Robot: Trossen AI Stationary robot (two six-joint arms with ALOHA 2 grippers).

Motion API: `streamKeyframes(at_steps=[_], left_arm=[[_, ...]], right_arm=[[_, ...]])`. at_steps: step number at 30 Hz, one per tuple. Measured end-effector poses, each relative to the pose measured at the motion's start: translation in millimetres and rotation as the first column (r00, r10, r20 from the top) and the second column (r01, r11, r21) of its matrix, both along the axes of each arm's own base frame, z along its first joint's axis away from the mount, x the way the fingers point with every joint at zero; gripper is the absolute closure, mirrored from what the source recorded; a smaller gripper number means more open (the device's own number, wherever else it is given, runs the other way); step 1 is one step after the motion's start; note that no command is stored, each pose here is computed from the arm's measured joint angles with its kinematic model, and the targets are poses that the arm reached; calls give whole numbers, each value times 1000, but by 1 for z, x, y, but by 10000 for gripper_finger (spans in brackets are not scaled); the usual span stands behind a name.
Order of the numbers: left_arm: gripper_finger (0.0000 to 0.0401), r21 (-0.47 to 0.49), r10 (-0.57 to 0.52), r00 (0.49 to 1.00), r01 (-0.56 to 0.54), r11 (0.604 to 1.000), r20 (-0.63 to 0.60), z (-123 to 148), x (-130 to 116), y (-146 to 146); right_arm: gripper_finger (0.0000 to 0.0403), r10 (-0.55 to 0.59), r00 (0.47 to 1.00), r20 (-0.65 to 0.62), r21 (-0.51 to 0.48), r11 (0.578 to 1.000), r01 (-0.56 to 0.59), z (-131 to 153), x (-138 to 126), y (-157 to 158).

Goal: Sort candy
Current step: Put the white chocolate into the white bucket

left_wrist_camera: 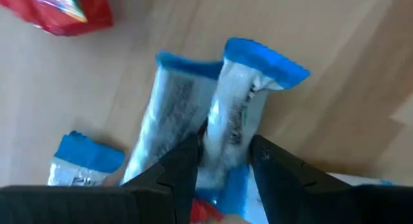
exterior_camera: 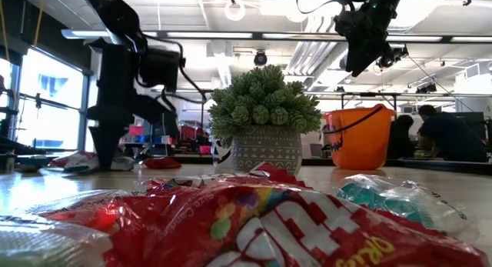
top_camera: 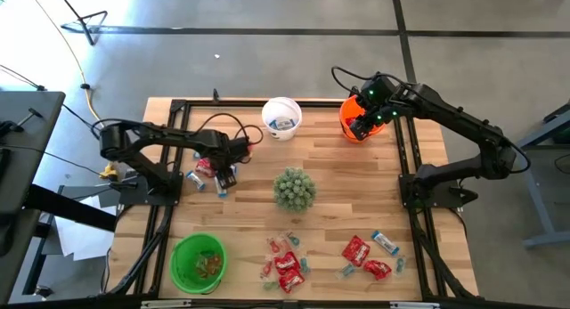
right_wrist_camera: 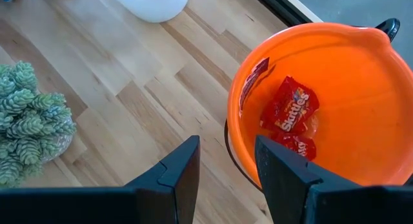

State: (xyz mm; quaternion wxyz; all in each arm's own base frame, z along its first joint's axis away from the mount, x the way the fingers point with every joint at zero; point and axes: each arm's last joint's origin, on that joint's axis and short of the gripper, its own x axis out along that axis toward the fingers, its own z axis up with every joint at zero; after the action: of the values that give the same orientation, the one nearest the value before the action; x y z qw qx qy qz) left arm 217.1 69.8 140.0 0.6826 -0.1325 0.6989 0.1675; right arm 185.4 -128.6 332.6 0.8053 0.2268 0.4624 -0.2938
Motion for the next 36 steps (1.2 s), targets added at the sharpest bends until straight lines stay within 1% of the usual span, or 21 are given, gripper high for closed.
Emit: streamKeyframes(at_steps=[5, 10, 13, 19, 21, 23, 26, 29, 33, 36], left_arm=[[270, -6, -10, 998, 10, 1000, -56, -14, 4, 2], [276, -13, 6, 998, -7, 1000, -63, -14, 6, 0], [301, -13, 26, 998, -27, 1000, -49, -8, 8, 0], [382, -16, 76, 997, -76, 997, -4, 4, 11, -2], [391, -17, 100, 995, -100, 995, -12, 6, 10, -3], [389, -18, 117, 993, -118, 993, -21, 9, 10, -3], [384, -18, 128, 991, -129, 991, -31, 19, 12, -4], [384, -17, 116, 993, -116, 993, -21, 33, 18, -5], [383, -3, 81, 995, -81, 997, 59, 60, 34, -4], [383, 26, 56, 984, -62, 998, 171, 88, 51, 1]], right_arm=[[258, 0, 1000, 0, 0, 1000, 0, 0, 0, 0], [258, -1, 1000, 1, -1, 1000, 1, 0, 0, 0], [258, 0, 1000, 4, -3, 1000, 0, 0, 0, 0], [258, 3, 1000, 10, -15, 1000, -3, 1, 1, -1], [258, 10, 1000, 3, -24, 1000, -10, 1, 1, -1], [258, 15, 1000, 1, -27, 1000, -15, 1, 1, -1], [258, 17, 1000, 1, -28, 999, -17, 1, 1, -1], [258, 17, 1000, 1, -28, 999, -17, 1, 1, -1], [258, 17, 1000, 1, -28, 999, -17, 1, 1, -1], [258, 20, 1000, -1, -30, 999, -20, 1, 1, -1]])
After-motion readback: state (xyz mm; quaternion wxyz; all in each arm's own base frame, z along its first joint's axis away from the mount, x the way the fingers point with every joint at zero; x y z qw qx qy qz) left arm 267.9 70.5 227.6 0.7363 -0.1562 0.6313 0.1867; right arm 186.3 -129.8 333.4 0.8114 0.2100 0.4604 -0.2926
